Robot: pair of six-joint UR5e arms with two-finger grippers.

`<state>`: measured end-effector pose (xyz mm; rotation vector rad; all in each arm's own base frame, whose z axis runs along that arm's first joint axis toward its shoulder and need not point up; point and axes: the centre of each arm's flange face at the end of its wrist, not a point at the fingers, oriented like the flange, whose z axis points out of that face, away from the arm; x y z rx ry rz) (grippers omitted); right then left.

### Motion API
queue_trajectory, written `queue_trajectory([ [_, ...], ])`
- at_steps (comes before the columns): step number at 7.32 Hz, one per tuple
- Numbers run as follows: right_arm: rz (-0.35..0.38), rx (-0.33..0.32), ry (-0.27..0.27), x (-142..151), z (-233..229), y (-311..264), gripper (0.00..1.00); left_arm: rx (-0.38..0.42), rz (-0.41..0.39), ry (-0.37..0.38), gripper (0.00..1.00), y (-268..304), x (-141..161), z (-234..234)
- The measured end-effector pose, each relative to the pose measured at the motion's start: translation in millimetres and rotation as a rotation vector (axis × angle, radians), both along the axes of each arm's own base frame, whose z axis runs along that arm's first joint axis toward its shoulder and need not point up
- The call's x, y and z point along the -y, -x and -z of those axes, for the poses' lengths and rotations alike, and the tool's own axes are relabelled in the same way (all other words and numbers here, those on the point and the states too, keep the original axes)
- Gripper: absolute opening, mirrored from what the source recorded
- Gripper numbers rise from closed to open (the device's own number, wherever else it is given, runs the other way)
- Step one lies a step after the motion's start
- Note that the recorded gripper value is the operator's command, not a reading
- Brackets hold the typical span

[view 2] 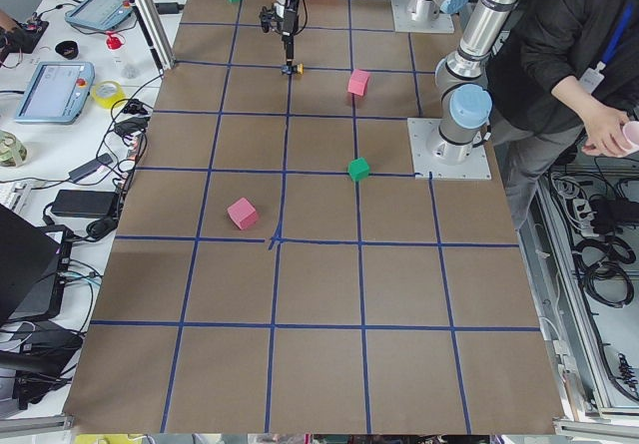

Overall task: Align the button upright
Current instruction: 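Set the button down on its side and withdraw the right gripper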

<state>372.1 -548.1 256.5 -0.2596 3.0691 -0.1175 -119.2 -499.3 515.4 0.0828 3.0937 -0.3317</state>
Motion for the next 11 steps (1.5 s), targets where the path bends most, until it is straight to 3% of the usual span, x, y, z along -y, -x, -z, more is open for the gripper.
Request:
queue_trajectory([
  [4,0.035,-0.065,-0.073,-17,-172,143,1.0,-0.001,0.008,-0.026,1.0,2,14,18],
  [6,0.066,-0.06,-0.051,-40,-234,203,1.0,-0.006,0.009,-0.042,1.0,4,21,29],
  [8,0.086,-0.053,-0.04,-49,-252,220,1.0,-0.024,-0.034,-0.062,1.0,14,19,46],
  [11,0.094,-0.054,-0.03,-50,-253,224,1.0,-0.059,-0.104,0.008,1.0,92,-10,89],
])
